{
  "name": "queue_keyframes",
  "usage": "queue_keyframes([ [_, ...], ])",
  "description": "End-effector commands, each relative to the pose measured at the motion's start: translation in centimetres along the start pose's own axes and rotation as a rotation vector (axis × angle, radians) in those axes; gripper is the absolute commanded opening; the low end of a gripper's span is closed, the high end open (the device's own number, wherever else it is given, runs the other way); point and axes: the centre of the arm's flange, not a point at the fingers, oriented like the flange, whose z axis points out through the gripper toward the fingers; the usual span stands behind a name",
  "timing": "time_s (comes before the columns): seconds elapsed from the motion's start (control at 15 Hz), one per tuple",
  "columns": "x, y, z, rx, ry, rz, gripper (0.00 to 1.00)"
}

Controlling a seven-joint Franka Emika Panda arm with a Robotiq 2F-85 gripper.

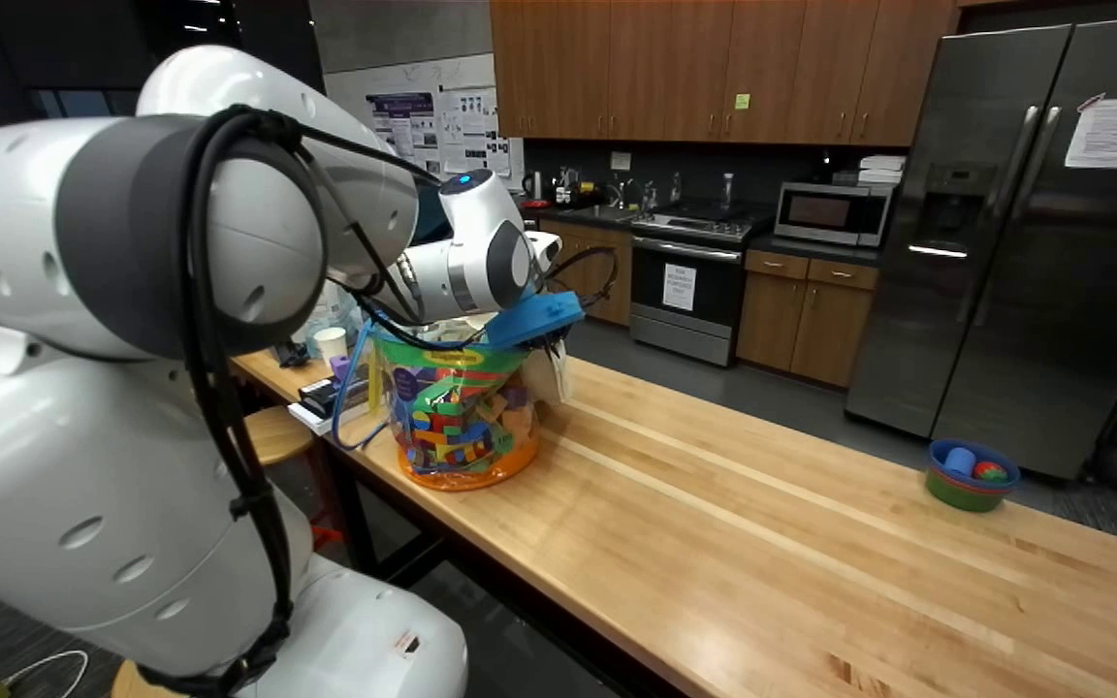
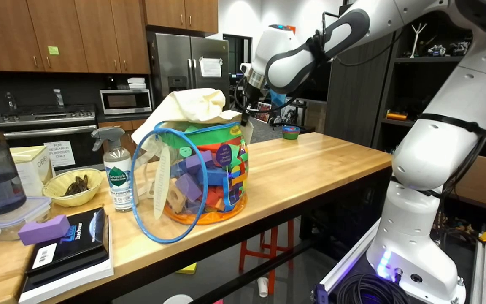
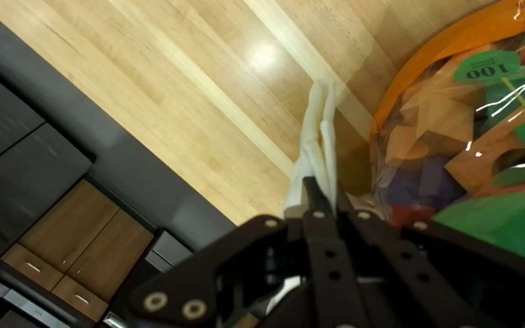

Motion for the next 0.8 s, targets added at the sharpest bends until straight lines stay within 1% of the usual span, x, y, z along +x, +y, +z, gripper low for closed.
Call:
queue_keyframes([
  [0.0,1.3,2.8,-2.6,-0.060,-0.012,-0.069,0.01],
  [0.33,3.5,6.4,-6.3,-0.151,-0.055,-0.081,0.01],
  [0.6,5.4,9.3,-10.1,-0.212,-0.105,-0.044,0.01],
  [0.73,6.4,10.5,-12.2,-0.225,-0.120,-0.018,0.01],
])
